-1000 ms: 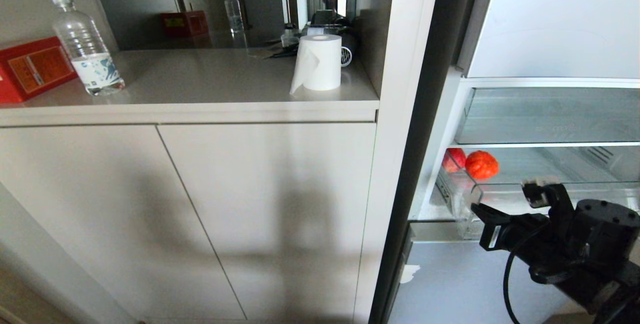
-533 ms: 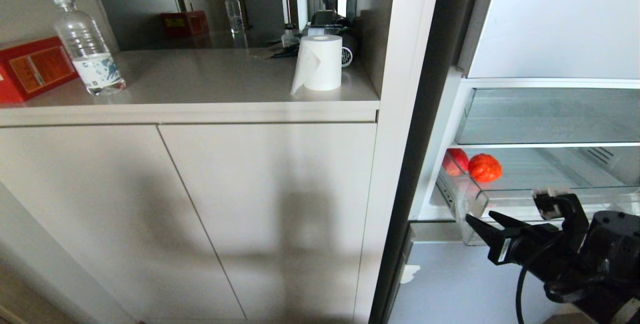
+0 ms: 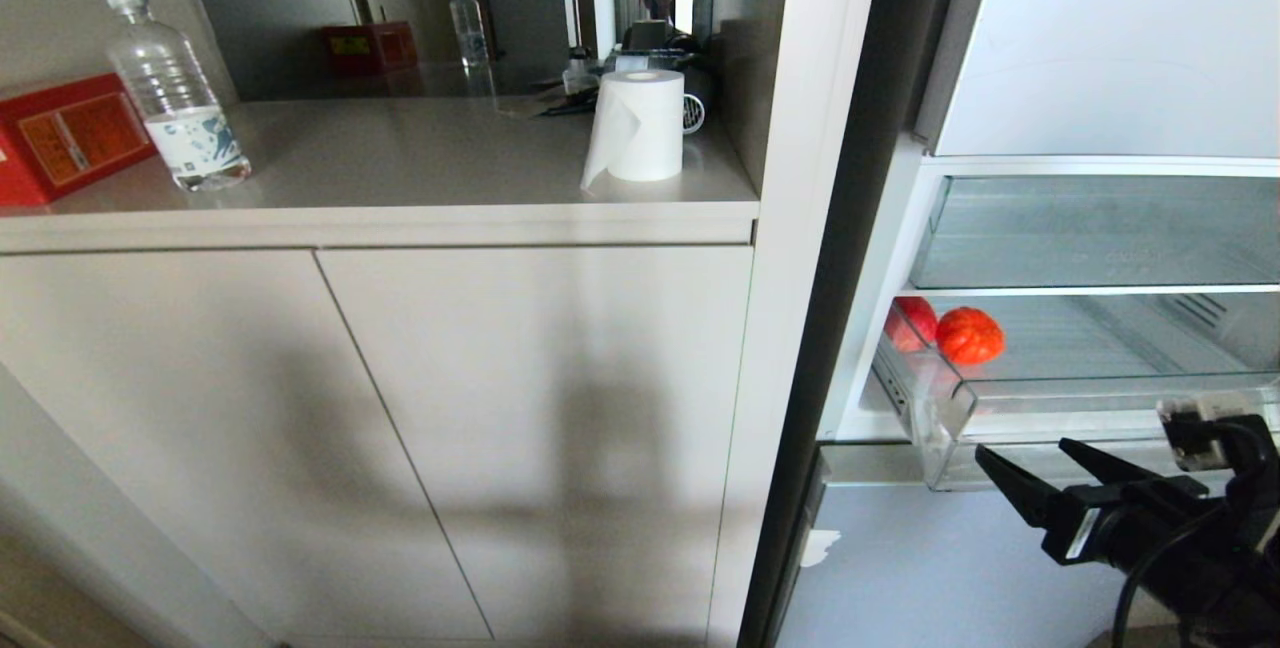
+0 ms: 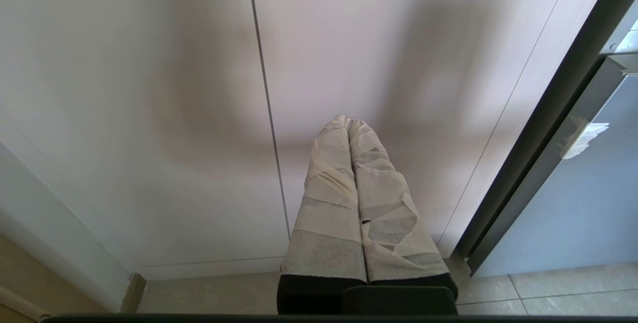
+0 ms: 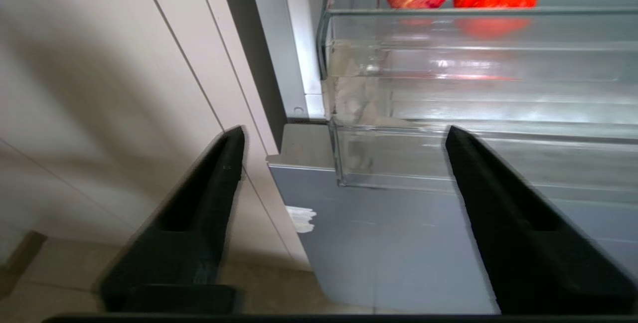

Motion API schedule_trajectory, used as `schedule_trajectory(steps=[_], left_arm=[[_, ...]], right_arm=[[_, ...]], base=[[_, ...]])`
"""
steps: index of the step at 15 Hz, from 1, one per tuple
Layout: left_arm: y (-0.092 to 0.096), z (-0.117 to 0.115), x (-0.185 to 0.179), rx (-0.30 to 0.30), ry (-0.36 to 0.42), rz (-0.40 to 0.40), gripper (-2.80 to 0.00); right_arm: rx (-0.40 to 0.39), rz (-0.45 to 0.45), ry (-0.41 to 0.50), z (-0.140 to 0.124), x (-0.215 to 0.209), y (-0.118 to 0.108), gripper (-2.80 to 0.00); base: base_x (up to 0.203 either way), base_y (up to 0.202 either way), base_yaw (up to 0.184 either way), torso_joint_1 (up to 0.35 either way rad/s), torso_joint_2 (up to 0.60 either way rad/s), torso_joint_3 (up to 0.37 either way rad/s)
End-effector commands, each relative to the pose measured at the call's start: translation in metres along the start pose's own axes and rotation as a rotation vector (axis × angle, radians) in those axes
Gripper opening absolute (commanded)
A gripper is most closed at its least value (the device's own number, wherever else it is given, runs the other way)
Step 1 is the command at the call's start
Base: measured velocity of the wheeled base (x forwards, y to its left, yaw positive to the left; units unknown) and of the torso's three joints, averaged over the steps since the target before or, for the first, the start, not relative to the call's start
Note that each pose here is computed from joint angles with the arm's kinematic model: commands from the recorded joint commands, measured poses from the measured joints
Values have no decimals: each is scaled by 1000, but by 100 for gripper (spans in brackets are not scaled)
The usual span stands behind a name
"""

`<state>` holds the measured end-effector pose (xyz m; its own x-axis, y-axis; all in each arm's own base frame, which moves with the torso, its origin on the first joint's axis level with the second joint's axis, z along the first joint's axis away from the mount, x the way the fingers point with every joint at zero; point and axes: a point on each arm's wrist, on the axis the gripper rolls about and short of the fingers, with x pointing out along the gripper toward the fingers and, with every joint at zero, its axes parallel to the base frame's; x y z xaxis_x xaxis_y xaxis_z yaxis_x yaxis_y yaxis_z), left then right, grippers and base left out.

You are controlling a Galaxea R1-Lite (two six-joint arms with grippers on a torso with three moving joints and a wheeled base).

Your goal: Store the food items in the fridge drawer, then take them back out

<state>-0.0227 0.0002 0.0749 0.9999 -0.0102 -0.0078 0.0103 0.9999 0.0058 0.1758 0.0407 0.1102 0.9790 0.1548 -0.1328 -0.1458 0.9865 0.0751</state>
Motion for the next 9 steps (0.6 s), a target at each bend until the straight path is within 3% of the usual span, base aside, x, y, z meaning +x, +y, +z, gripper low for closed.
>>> schedule_trajectory(steps=[1,3,6,9], left_arm=[[0,0,0,0,1,0,-280],[0,0,0,0,1,-1,-280],[0,0,0,0,1,1,-280],[0,0,0,0,1,0,-280]], right_arm=[[4,3,-83,15,-16,0,-280],[2,-6,-124,23,-24,-2,-280],[6,-97,-159,46,-20,-14,-280],[13,-177,-66,81,-3,-26,-280]], base=[[0,0,0,0,0,0],[0,0,0,0,0,0],[0,0,0,0,0,0],[0,0,0,0,0,0]])
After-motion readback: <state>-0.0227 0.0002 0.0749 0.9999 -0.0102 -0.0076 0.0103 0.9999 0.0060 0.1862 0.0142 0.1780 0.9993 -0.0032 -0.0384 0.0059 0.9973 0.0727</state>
